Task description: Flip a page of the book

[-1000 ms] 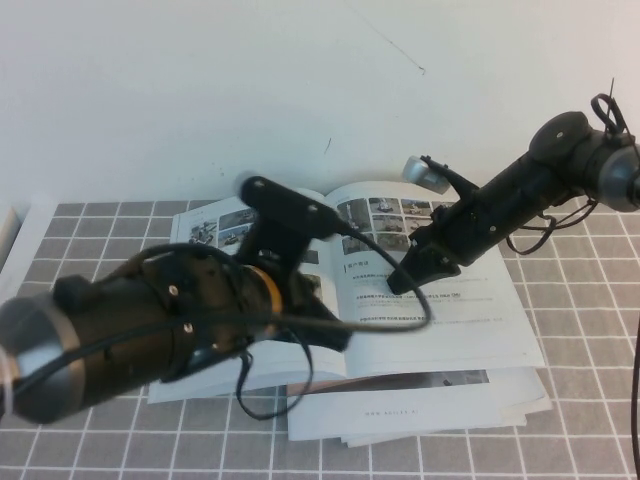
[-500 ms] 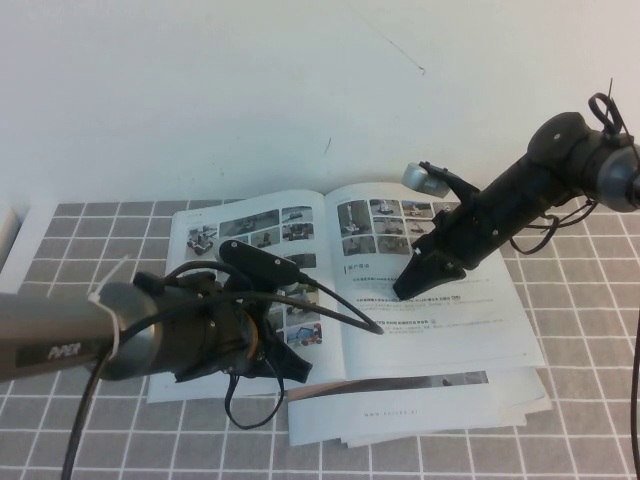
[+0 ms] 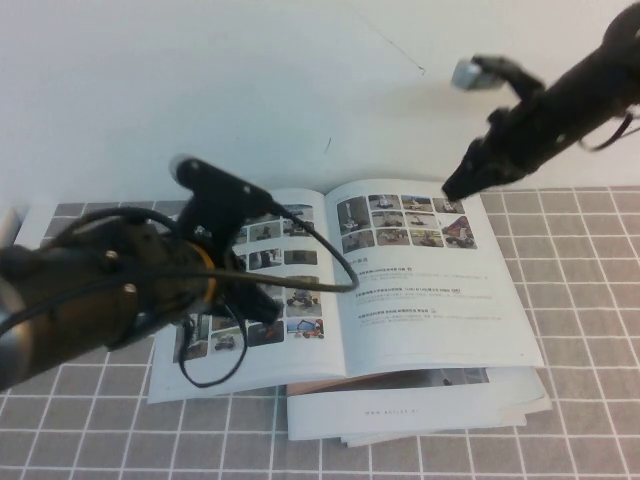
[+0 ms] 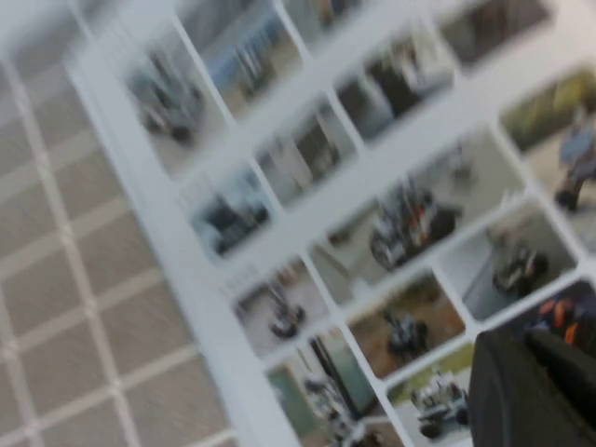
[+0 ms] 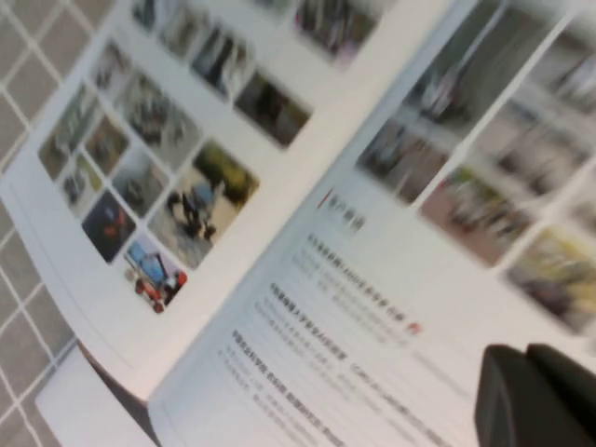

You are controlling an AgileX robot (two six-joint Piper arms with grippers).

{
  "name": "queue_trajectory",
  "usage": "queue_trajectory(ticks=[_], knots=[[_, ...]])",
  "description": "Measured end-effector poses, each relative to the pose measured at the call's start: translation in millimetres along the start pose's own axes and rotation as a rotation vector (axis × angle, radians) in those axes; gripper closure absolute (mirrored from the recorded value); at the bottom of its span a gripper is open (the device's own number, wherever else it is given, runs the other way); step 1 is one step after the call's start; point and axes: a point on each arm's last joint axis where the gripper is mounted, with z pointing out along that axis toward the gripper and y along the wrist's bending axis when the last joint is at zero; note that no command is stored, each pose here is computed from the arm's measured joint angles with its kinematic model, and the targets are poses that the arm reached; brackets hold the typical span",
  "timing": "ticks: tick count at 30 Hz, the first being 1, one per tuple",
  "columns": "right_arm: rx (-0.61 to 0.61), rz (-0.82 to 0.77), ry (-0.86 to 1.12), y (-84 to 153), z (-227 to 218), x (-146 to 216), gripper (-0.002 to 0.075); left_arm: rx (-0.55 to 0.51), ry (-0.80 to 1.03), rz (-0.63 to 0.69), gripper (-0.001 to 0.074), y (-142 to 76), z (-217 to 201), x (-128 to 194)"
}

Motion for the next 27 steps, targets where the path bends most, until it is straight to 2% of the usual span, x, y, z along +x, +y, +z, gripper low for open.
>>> queue_trajectory(ticks=[3,6,11,13,16,21,27], knots=[[0.126,-0.081,-0.085,29,-69,-14,0.0727,-0.013,-0.135,-0.021,0.0738,15,-50,-17],[0.31,-0.147,-0.109,58,-132,-12,0.0727,-0.027,-0.252,-0.065,0.0738,29,-98,-24],[0.636,-0.199,-0.157,112,-225,6,0.0727,-0.038,-0.361,-0.142,0.0738,47,-161,-19],[0.714,-0.207,-0.183,133,-250,17,0.0727,-0.039,-0.346,-0.176,0.0738,52,-178,-11],[0.751,-0.212,-0.222,164,-274,38,0.0727,-0.036,-0.291,-0.187,0.0738,57,-199,6],[0.714,-0.206,-0.229,209,-283,97,0.0727,-0.023,-0.242,-0.131,0.0738,58,-208,32],[0.7,-0.185,-0.228,232,-253,184,0.0727,0.041,-0.271,-0.111,0.0738,48,-190,65]])
